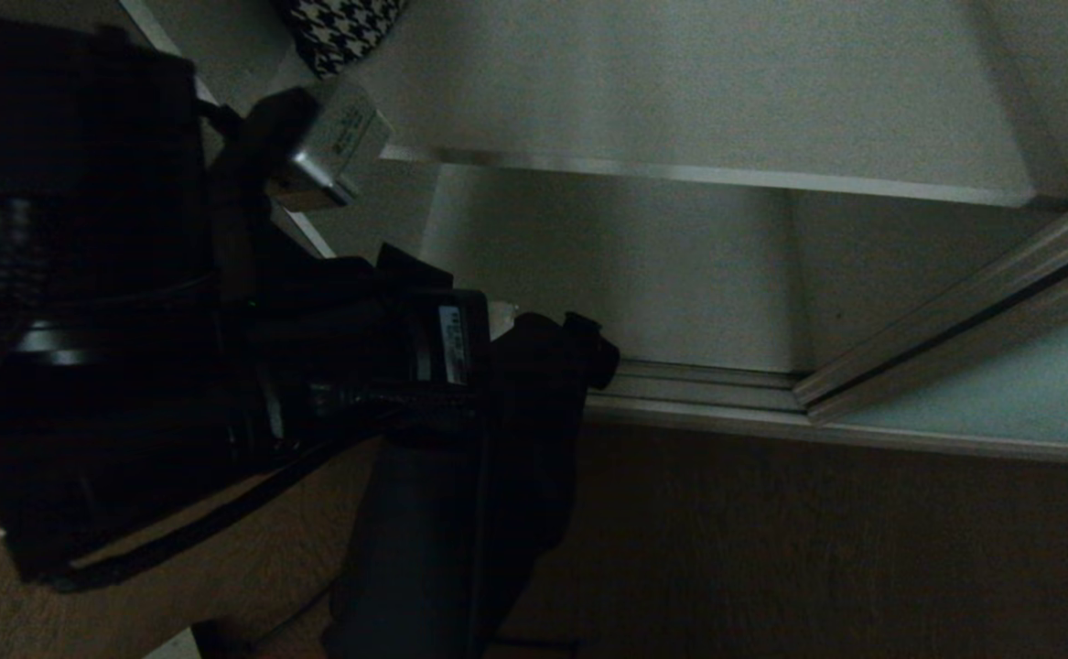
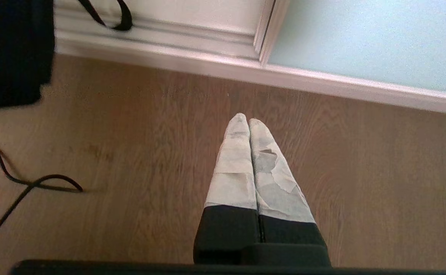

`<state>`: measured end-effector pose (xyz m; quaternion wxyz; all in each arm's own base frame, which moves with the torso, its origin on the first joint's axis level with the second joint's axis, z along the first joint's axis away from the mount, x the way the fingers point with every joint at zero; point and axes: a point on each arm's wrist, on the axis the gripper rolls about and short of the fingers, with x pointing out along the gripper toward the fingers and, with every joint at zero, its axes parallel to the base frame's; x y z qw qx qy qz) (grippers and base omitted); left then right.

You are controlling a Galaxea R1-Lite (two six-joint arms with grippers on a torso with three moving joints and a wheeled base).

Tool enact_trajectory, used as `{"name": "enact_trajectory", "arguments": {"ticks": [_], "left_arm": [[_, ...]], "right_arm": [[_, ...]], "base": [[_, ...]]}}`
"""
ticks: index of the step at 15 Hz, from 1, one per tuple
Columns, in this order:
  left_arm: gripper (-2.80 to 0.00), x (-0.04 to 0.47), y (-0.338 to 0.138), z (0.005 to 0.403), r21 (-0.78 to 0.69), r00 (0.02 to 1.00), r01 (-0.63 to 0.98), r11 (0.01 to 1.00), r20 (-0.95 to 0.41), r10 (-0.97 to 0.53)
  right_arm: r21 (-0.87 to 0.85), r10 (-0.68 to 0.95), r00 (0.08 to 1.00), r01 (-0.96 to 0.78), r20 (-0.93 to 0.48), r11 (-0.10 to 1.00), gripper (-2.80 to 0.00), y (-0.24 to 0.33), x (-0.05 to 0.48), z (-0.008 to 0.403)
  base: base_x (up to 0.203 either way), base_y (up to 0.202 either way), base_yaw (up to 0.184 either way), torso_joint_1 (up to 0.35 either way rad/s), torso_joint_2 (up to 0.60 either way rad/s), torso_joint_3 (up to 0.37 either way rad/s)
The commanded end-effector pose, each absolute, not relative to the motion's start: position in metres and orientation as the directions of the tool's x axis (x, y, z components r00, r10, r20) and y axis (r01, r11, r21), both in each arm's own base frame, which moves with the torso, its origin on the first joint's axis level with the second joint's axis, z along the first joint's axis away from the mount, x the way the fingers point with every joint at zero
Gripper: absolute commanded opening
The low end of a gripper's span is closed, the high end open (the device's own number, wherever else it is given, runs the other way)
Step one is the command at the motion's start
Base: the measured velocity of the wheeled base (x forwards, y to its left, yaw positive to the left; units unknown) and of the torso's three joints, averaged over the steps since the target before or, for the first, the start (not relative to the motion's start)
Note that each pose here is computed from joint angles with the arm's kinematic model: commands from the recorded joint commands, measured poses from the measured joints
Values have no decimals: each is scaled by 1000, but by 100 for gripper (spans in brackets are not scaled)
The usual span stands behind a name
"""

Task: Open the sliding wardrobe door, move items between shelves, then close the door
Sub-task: Place the bag on the lower shelf

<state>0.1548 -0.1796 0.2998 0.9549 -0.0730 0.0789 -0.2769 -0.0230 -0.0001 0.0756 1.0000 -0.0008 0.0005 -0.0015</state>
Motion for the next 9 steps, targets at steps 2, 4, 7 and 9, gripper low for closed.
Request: {"name": "enact_trajectory", "arguments": {"ticks": [2,4,7,9], "left_arm": [[-280,143,-181,299,-188,810,552,812,-106,-576],[-280,146,-186,293,-182,808,549,815,-131,-574],[-280,153,-195,286,-191,801,551,812,-150,-579],[-280,153,-196,286,-219,798,550,806,-148,-585]], "right_arm": [[-2,-3,1000,3,0,1000,-280,0,-23,76],[-2,-3,1000,3,0,1000,-280,0,-23,76],[-2,-3,1000,3,2,1000,-280,0,-23,76],[-2,-3,1000,3,0,1000,-280,0,-23,76]], "base": [[0,0,0,4,5,-200],[0,0,0,7,7,-170],[0,0,0,3,-1,-40],[0,0,0,0,0,0]]}}
